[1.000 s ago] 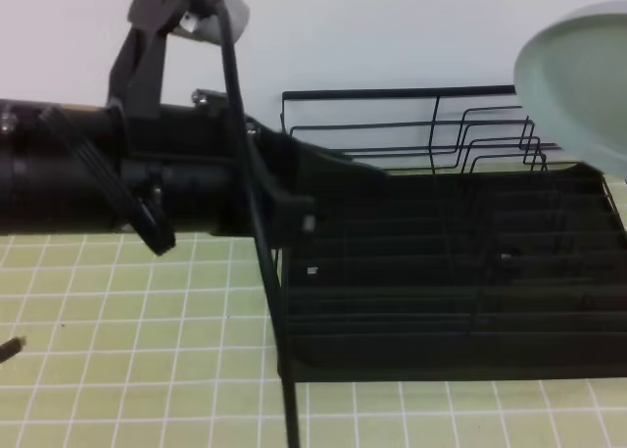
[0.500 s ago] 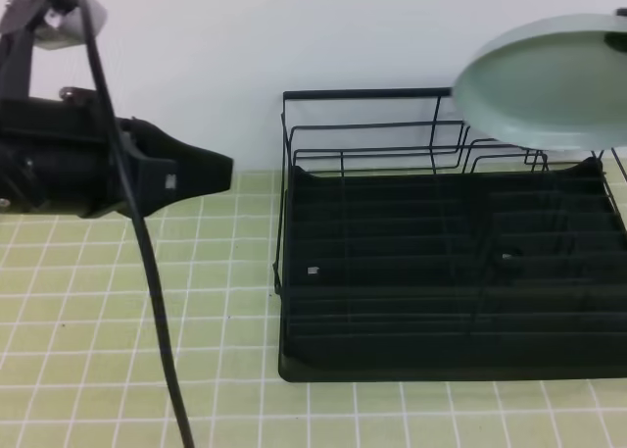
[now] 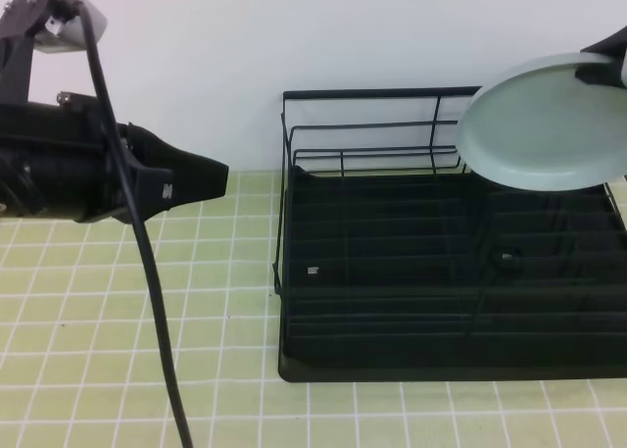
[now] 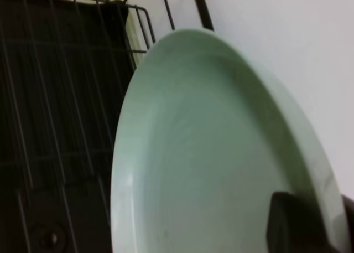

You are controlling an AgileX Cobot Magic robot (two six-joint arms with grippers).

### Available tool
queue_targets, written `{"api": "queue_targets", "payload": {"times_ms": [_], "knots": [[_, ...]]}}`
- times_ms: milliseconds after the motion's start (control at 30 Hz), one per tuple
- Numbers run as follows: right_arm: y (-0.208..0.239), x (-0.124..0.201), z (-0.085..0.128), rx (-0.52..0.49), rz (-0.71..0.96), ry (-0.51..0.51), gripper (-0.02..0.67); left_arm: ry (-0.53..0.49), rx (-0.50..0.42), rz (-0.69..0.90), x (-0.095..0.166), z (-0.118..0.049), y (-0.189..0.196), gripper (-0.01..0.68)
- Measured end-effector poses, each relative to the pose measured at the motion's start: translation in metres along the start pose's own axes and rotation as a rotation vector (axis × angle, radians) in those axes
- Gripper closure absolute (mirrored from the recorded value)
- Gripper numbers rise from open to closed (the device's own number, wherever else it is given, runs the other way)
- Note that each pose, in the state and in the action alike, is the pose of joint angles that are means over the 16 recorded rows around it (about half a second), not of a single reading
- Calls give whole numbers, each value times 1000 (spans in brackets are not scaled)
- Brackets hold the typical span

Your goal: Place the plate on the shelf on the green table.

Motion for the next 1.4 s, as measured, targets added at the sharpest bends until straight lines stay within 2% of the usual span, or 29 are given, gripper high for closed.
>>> {"api": "queue_targets", "payload": {"times_ms": [400,800,1400], "knots": [[-16,11,-4,31,13,24,653,-7,-12,3,0,2,0,673],[-29,19,-1,4,6,40,653,-4,-23,8,1,3,0,673],[-16,0,0,-1,-81,49,636,-4,-30,7,1,4,0,673]]}}
Point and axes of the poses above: a point on each arm's last joint axis where the gripper is mounted, y pointing back along that axis away from the gripper, z along the wrist's bending axis when the last joint is at zero, x = y × z, the point moved 3 cm from there along -y, pointing out along that axis toward the gripper, and after that the axes turned 10 degrees about -y, right-handed, at the moved point
